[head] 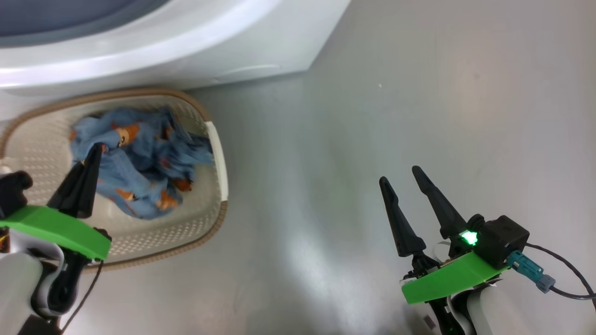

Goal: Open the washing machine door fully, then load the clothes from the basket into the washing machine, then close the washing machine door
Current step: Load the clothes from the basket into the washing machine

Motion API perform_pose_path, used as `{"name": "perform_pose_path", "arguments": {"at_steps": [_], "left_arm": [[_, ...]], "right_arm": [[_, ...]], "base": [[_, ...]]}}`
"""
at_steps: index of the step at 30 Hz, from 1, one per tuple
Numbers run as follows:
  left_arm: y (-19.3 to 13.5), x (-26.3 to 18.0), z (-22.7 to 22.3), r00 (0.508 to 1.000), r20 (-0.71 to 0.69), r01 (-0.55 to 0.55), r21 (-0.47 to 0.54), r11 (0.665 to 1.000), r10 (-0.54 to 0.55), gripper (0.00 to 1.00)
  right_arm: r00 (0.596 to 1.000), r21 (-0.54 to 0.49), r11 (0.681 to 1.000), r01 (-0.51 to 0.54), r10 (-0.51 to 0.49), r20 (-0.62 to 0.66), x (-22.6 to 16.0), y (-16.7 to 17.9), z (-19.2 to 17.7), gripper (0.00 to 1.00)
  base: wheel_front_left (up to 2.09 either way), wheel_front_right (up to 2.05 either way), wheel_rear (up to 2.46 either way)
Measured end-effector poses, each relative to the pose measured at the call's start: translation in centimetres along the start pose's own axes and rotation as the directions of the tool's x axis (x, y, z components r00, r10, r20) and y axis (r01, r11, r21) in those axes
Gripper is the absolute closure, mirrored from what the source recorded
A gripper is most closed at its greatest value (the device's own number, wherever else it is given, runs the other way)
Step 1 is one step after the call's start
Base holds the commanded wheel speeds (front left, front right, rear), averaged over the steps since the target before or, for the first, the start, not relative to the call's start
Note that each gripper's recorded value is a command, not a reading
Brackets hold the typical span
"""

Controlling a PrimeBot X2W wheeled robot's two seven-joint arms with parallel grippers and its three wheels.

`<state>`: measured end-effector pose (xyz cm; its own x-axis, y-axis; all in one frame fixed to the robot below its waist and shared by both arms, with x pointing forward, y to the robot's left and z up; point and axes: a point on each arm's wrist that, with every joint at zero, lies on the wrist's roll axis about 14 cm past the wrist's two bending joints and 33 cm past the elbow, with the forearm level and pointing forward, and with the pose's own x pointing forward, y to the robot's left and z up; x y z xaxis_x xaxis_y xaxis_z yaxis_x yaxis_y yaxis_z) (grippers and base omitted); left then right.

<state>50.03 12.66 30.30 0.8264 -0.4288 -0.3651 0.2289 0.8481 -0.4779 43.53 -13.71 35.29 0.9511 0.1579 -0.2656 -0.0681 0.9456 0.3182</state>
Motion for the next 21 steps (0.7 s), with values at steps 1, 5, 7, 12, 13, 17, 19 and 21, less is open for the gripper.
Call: {"name": "perform_pose_path", "arguments": {"at_steps": [1, 5, 7, 12, 13, 17, 19, 21], "left_arm": [[-0.1, -0.3, 0.5, 1.000, 0.015, -0.005, 0.001, 1.000, 0.005, 1.00], [-0.7, -1.7, 1.8, 0.998, 0.055, -0.013, 0.012, 1.000, 0.012, 1.00], [-1.0, -2.3, 2.2, 0.998, 0.066, -0.015, 0.016, 1.000, 0.014, 1.00], [-1.6, -3.3, 3.3, 0.995, 0.098, -0.018, 0.026, 1.000, 0.015, 1.00], [-1.8, -3.5, 3.7, 0.994, 0.108, -0.016, 0.028, 0.999, 0.013, 1.00], [-2.6, -4.1, 5.4, 0.988, 0.155, -0.008, 0.040, 0.999, 0.002, 1.00], [-3.0, -4.5, 5.9, 0.985, 0.171, -0.002, 0.049, 0.999, -0.006, 1.00], [-3.5, -4.9, 6.1, 0.984, 0.179, 0.003, 0.058, 0.998, -0.013, 1.00]], "right_arm": [[1.000, 0.000, 1.000, -0.006, 0.006, 0.007, 0.0, 0.2, 0.3, 0.00], [0.999, -0.002, 1.000, -0.030, 0.030, 0.027, 0.0, 1.1, 1.1, 0.00], [0.999, -0.003, 0.999, -0.042, 0.042, 0.034, -0.1, 1.5, 1.4, 0.00], [0.997, -0.005, 0.998, -0.063, 0.064, 0.054, -0.2, 2.3, 2.3, 0.00], [0.996, -0.006, 0.998, -0.068, 0.068, 0.058, -0.2, 2.5, 2.4, 0.00], [0.994, -0.009, 0.997, -0.083, 0.083, 0.069, -0.3, 3.1, 2.9, 0.00], [0.993, -0.010, 0.996, -0.088, 0.089, 0.075, -0.4, 3.3, 3.2, 0.00], [0.992, -0.012, 0.996, -0.094, 0.094, 0.082, -0.5, 3.6, 3.5, 0.00]], "base": [[0.00, 0.00, 0.00], [0.00, 0.00, 0.00], [0.00, 0.00, 0.00], [0.00, 0.00, 0.00], [0.00, 0.00, 0.00], [0.00, 0.00, 0.00], [0.00, 0.00, 0.00], [0.00, 0.00, 0.00]]}}
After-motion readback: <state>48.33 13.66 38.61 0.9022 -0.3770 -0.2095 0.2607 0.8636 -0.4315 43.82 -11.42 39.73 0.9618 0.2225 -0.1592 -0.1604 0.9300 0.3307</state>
